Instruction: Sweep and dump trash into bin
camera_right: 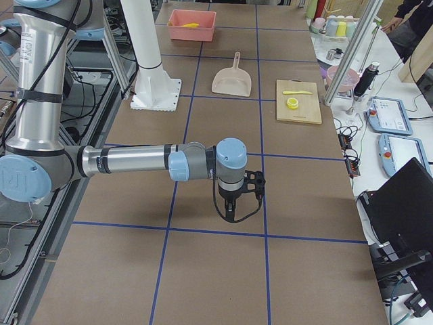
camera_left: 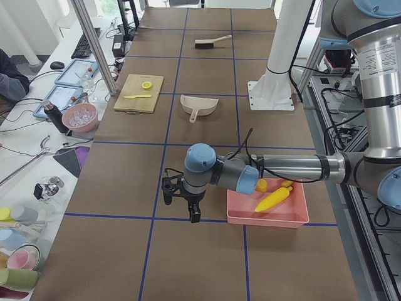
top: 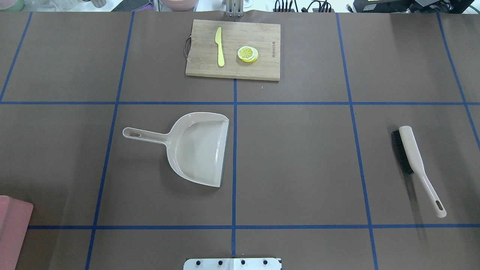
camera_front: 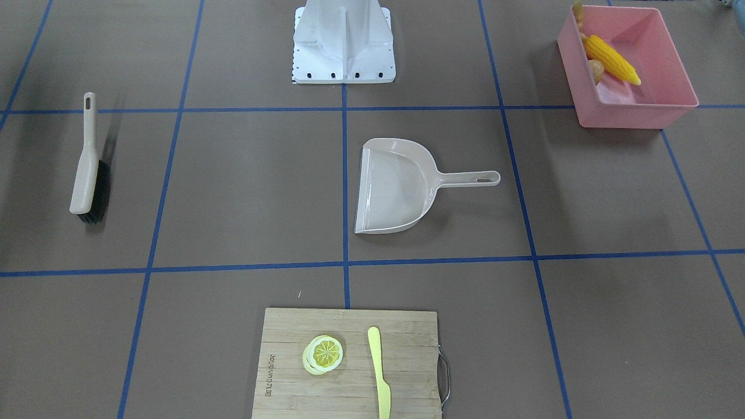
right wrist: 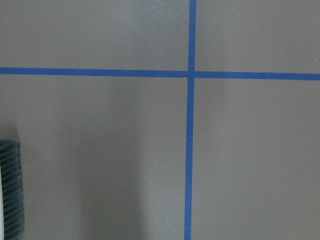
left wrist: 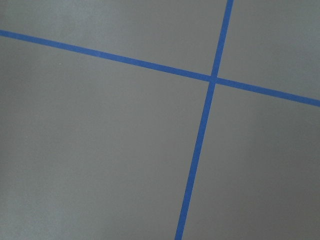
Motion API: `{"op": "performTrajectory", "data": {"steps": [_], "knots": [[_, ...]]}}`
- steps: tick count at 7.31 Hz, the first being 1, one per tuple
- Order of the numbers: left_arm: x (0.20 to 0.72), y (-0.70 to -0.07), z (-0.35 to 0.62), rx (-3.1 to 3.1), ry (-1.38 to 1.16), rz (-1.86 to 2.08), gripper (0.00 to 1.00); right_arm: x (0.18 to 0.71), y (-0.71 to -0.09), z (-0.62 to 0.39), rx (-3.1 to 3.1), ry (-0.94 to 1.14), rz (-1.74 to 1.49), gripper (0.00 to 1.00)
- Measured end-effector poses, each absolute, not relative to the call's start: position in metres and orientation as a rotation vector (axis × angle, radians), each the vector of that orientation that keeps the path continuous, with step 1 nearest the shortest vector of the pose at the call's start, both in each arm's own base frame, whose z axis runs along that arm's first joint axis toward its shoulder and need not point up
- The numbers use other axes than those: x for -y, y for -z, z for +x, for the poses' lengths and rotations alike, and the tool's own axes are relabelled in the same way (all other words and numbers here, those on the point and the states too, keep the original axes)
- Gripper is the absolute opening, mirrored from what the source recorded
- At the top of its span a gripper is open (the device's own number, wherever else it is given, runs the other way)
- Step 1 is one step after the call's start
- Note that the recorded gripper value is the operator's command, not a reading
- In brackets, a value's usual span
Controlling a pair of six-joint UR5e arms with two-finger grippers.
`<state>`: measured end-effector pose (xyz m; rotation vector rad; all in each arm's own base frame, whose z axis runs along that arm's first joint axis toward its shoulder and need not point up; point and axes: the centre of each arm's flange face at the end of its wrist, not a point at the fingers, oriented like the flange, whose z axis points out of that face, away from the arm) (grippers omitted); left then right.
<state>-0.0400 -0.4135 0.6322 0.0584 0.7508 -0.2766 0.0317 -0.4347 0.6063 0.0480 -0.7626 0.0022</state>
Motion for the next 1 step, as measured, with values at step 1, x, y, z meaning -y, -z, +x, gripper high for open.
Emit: {"op": "performTrajectory", "data": {"steps": [1], "knots": [[0.416,-0.631,-0.0395,-0.752,0.275,0.061,0.99,0.4348,-0.6061,0.0316,0.763,-0.002,0.048,1.0]]}}
